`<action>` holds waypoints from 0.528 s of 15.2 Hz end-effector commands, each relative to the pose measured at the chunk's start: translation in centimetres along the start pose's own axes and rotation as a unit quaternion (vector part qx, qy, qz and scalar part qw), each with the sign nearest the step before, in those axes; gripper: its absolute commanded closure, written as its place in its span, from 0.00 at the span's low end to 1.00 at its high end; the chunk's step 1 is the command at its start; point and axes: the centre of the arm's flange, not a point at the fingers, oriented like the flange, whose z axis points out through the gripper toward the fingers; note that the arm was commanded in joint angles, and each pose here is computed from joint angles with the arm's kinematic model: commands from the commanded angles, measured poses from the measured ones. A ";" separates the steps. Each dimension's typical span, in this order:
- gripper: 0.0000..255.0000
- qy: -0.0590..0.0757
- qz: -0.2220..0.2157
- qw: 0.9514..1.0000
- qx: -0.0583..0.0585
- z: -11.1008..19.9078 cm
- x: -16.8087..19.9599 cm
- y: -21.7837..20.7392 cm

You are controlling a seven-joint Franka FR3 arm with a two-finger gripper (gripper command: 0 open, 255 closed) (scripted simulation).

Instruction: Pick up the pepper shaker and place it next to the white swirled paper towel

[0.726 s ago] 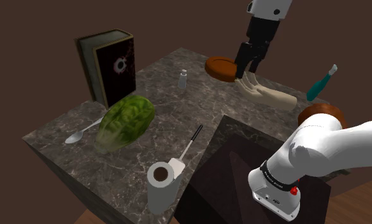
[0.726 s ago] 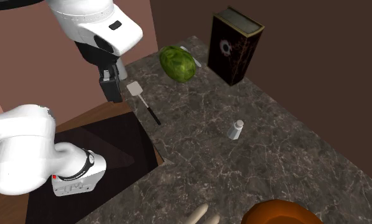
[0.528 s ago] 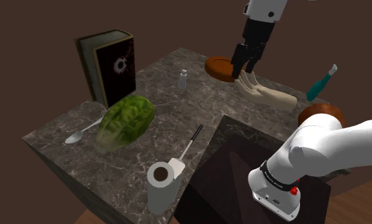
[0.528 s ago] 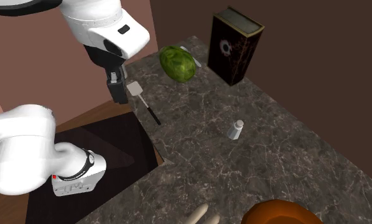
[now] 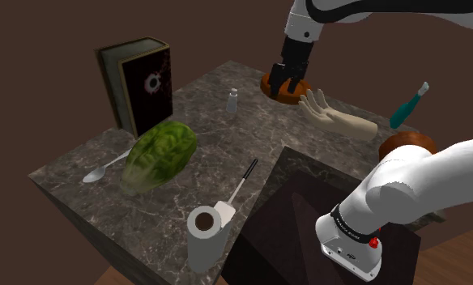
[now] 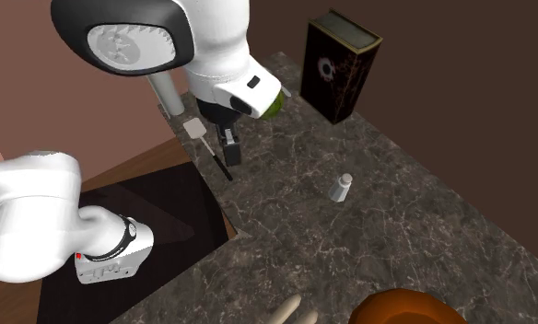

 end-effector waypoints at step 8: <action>0.00 0.029 0.007 1.000 -0.003 4.9 9.5 3.1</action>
